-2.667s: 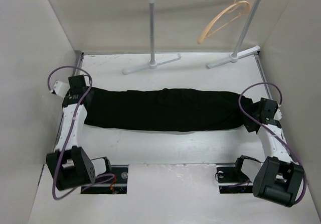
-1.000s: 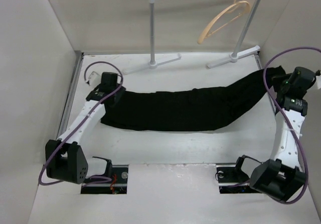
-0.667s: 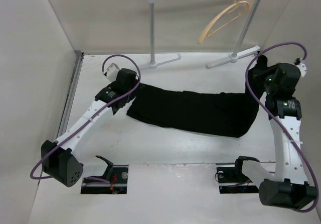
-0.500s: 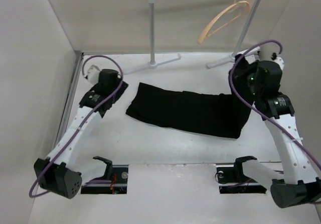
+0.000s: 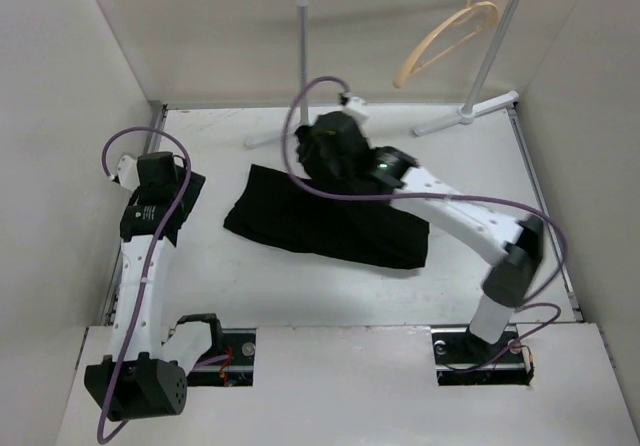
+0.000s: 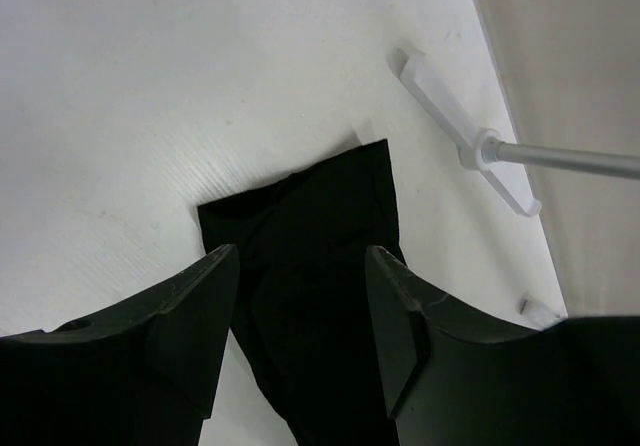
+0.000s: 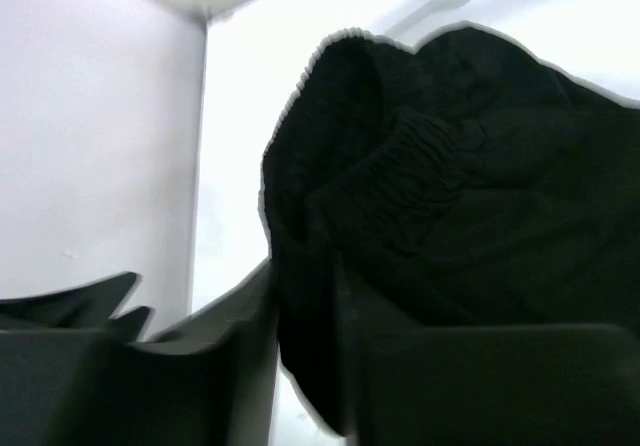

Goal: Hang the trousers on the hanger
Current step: Fold the trousers at the center of the board.

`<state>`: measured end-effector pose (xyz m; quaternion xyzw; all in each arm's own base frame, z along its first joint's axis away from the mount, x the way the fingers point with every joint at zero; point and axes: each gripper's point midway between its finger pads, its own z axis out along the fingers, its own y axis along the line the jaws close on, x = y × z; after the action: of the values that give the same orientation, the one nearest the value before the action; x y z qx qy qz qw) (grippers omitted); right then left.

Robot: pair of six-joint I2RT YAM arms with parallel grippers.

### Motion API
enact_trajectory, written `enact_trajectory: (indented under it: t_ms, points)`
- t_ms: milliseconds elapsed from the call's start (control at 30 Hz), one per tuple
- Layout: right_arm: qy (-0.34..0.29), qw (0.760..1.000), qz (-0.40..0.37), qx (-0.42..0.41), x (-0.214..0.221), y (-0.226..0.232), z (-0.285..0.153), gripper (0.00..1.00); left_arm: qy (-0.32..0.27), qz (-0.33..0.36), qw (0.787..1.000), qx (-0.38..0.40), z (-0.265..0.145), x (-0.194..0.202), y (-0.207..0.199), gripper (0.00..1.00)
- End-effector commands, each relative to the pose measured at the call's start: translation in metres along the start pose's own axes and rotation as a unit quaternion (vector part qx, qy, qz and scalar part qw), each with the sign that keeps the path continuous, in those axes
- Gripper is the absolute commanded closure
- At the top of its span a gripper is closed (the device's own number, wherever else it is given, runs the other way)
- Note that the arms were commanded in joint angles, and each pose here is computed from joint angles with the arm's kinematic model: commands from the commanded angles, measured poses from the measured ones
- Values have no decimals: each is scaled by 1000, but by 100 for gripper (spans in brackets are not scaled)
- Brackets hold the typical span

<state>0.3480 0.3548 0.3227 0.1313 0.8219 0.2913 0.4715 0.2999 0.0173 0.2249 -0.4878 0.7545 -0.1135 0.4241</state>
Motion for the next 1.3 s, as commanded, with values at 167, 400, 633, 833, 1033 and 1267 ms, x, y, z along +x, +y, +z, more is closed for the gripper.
enact_trajectory:
  t_ms: [167, 400, 633, 833, 1033, 1267]
  points:
    - [95, 988, -18, -123, 103, 116, 47, 46, -31, 6, 999, -6, -2, -22, 9, 49]
    - [88, 990, -36, -106, 63, 57, 9, 25, -6, 34, 999, 2, 19, 3, -8, 49]
    - [84, 995, -25, -37, 40, -84, -25, 78, 92, 143, 984, 61, 61, 117, -77, 50]
    - [98, 993, 4, 59, 76, -215, -61, 49, 119, 176, 977, 27, 114, 159, -62, 51]
    - [126, 984, 49, 120, 115, -281, -85, 34, 95, 199, 975, -29, 148, 149, -26, 51]
    - [154, 973, 85, 147, 144, -303, -83, 49, 85, 203, 972, -87, 162, 142, 21, 52]
